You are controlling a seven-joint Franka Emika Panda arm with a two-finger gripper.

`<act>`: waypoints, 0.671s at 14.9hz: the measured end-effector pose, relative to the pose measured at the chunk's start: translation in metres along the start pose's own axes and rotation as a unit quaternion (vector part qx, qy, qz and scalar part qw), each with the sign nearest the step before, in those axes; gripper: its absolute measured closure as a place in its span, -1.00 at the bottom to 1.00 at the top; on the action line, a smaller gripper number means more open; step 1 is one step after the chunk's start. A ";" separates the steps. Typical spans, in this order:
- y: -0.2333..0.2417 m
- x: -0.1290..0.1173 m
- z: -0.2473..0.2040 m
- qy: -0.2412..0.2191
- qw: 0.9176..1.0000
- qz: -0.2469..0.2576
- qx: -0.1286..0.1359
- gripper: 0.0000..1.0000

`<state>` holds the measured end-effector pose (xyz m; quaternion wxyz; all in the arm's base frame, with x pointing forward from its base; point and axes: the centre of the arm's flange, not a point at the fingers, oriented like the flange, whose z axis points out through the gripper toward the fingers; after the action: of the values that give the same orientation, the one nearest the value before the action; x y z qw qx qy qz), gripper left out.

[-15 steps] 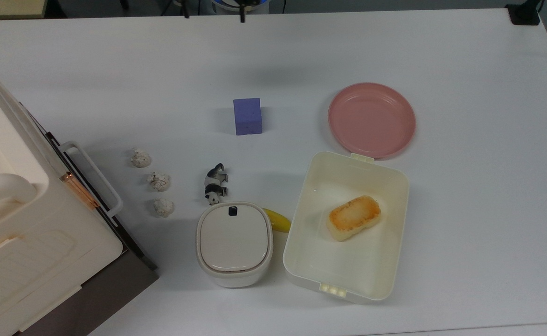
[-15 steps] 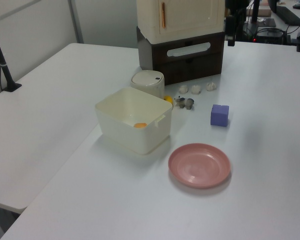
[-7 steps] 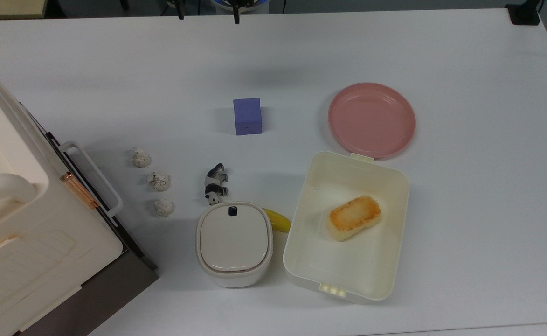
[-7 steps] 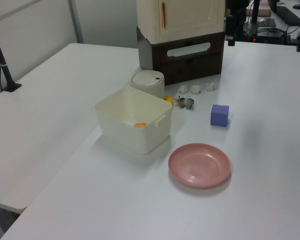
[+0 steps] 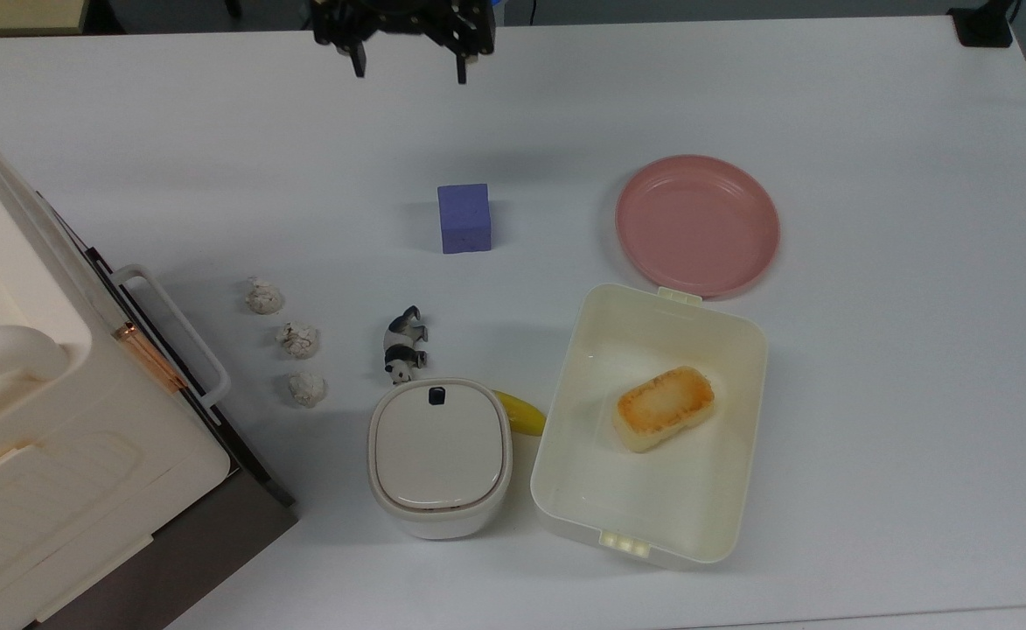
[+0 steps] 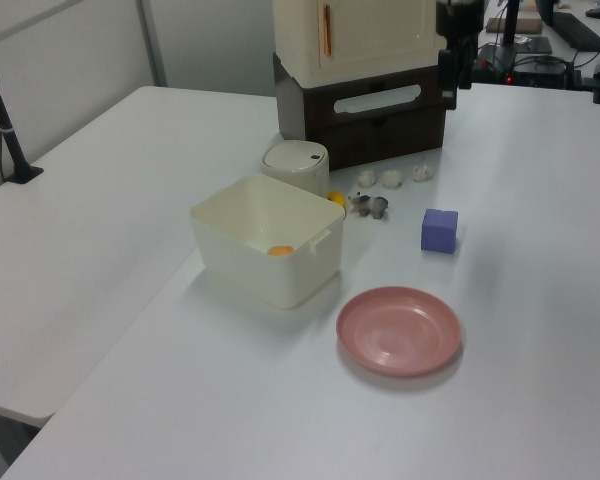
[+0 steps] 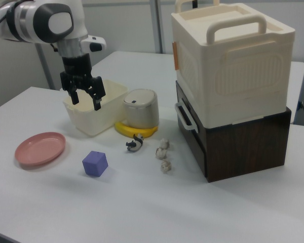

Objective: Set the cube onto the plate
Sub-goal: 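Lower the open gripper over the purple cube and close on it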

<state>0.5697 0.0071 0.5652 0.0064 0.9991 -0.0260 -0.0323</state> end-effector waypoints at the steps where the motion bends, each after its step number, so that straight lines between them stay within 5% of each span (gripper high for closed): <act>1: -0.003 0.003 0.004 -0.001 1.000 -0.002 -0.001 -1.00; 10: -0.029 0.050 0.116 -0.031 0.999 -0.028 -0.017 -1.00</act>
<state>0.6133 0.0317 0.4460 0.0221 0.9977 0.0018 -0.0636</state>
